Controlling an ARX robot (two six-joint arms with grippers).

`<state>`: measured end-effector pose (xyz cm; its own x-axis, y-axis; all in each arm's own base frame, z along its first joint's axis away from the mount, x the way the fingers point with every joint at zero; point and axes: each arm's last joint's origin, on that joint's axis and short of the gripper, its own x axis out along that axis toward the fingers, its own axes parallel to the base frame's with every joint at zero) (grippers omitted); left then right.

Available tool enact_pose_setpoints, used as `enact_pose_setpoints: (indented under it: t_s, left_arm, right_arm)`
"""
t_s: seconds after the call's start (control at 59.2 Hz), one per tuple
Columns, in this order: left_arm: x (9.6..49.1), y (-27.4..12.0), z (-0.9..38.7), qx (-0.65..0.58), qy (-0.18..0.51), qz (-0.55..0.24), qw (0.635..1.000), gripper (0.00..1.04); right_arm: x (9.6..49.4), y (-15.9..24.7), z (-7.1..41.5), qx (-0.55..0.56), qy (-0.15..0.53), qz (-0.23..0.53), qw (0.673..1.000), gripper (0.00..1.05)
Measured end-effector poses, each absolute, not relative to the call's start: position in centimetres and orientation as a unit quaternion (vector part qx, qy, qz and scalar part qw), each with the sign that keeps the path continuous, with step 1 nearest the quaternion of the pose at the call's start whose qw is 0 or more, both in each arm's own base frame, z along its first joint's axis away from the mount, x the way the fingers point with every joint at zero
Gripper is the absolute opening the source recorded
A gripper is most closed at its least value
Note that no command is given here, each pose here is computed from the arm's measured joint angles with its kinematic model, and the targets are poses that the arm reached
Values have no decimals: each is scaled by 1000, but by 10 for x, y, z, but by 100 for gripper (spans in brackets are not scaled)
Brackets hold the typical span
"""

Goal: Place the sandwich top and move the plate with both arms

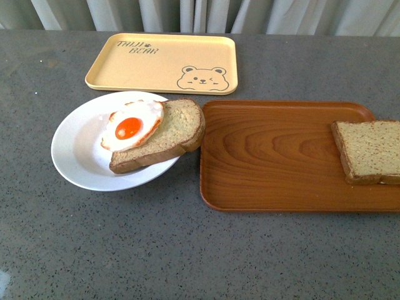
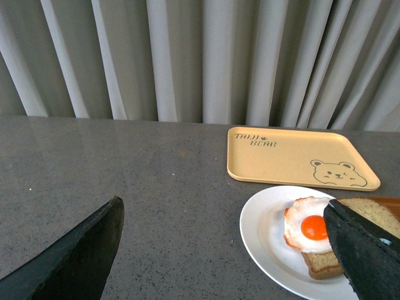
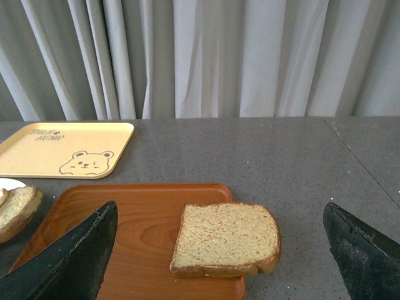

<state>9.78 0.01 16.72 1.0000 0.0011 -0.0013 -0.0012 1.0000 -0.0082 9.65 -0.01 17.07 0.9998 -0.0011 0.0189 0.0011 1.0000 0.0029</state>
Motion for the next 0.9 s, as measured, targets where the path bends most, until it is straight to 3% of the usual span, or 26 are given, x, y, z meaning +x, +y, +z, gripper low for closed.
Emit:
enact_pose_setpoints:
  t_s: [0.304, 0.338, 0.439, 0.49, 0.76, 0.896]
  left_arm:
    - [98, 0, 167, -4, 1, 1, 1000, 96]
    - [98, 0, 167, -4, 1, 1, 1000, 96]
    - [98, 0, 167, -4, 1, 0, 1000, 96]
    - [98, 0, 167, -4, 1, 1, 1000, 96]
    - [98, 0, 167, -4, 1, 1, 1000, 96]
    - [98, 0, 167, -4, 1, 1, 1000, 96]
  right_arm:
    - [96, 0, 171, 1, -9, -1, 1000, 96]
    - [97, 0, 169, 11, 14, 12, 1000, 96]
    - [101, -11, 170, 130, 206, 34, 969, 96]
    - [105, -21, 170, 173, 243, 12, 954, 96]
    - [139, -80, 174, 199, 223, -69, 952, 96]
    - [169, -103, 151, 193, 254, -59, 946, 96]
